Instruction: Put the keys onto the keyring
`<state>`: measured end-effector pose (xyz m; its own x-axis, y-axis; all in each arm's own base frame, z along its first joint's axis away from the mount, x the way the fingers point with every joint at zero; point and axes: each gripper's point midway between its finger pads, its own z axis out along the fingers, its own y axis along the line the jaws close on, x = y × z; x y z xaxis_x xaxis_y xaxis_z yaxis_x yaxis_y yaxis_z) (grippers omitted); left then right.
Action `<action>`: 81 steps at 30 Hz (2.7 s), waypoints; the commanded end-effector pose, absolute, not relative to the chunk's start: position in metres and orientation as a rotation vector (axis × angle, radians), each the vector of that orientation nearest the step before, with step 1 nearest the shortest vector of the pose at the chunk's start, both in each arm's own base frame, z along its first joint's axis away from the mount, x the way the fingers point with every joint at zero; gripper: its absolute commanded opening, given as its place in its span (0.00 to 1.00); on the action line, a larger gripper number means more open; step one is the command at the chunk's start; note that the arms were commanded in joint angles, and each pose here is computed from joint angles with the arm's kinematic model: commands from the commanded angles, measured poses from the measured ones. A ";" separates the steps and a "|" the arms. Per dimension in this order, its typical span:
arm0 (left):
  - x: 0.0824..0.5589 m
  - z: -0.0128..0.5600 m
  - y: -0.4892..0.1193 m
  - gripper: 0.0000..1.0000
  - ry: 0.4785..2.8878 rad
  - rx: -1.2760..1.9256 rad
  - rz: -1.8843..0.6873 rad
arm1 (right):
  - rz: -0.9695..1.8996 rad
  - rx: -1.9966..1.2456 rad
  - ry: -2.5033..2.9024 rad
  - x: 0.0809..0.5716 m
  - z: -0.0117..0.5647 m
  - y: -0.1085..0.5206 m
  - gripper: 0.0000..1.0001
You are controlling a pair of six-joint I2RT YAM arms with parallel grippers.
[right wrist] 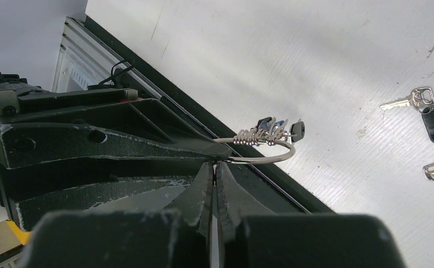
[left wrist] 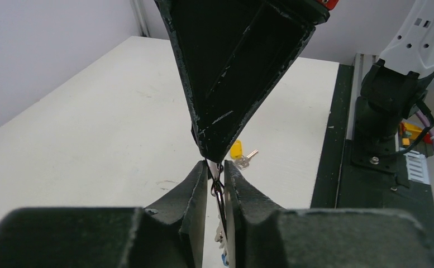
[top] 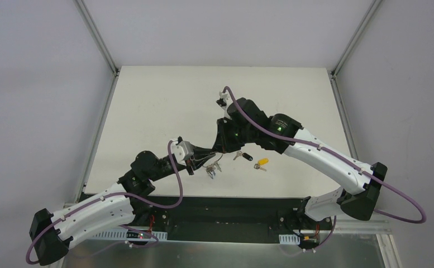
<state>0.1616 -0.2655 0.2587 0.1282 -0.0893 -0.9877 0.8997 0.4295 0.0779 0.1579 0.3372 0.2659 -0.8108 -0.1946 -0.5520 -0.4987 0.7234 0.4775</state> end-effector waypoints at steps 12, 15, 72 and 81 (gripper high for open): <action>0.169 0.272 -0.270 0.00 1.263 0.796 -0.881 | 0.973 -0.526 2.370 0.154 0.297 0.345 0.00; 0.170 0.271 -0.270 0.00 1.274 0.794 -0.877 | 0.985 -0.526 2.359 0.153 0.300 0.345 0.05; 0.166 0.280 -0.249 0.00 1.248 0.723 -0.846 | 0.972 -0.417 2.386 0.161 0.292 0.348 0.00; 0.165 0.277 -0.250 0.00 1.249 0.745 -0.845 | 0.951 -0.389 2.330 0.166 0.307 0.338 0.00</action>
<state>0.1658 -0.2511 0.2642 0.0748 -0.1024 -0.9919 0.8670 0.4981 0.0140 0.1600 0.3464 0.2745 -0.8246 -0.1206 -0.5527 -0.4556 0.7207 0.5225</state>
